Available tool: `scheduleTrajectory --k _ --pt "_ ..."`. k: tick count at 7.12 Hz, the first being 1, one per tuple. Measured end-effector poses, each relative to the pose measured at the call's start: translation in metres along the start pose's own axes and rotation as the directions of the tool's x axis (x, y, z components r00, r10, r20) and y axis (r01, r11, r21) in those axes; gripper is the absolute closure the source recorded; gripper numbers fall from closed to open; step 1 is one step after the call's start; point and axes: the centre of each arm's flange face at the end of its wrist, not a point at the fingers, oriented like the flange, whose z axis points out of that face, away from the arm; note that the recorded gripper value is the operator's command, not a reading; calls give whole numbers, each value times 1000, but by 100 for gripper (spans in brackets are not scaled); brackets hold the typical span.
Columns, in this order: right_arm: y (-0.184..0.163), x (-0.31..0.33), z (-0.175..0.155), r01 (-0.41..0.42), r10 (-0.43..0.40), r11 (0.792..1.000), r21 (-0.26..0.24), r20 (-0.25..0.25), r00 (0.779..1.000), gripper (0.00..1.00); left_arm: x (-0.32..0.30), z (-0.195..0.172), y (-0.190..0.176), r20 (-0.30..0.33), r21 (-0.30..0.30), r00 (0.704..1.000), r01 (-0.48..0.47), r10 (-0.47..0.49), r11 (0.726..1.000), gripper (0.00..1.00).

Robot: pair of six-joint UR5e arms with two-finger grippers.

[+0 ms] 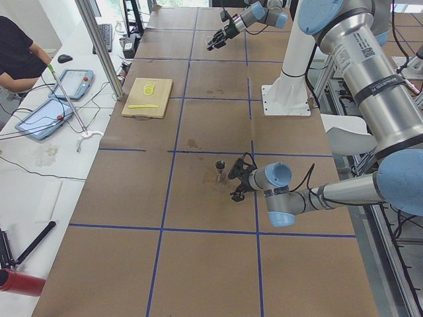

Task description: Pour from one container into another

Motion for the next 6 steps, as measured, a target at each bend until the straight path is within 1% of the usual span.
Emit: scheduleTrajectory --k 1,2,3,4,5,6 --pt "2 2 1 4 -4 1000 -1 -4 1000 100 -28 -5 -21 70 -14 993 -99 100 995 1" --pt "4 5 3 9 -9 1000 -4 -10 1000 100 -59 -4 -59 147 -52 976 -157 163 986 1" --pt "7 8 4 14 -14 1000 -8 -16 1000 100 -91 -5 -112 206 -102 960 -169 187 980 0" --pt "8 10 5 6 -6 1000 -10 -20 1000 100 -116 -9 -172 256 -146 953 -126 161 981 0" --pt "12 14 7 -8 8 1000 -10 -29 1000 100 -132 -15 -239 298 -186 949 -46 101 981 0" --pt "17 23 10 -19 19 1000 -3 -41 999 100 -135 -21 -292 326 -218 944 23 51 976 0"
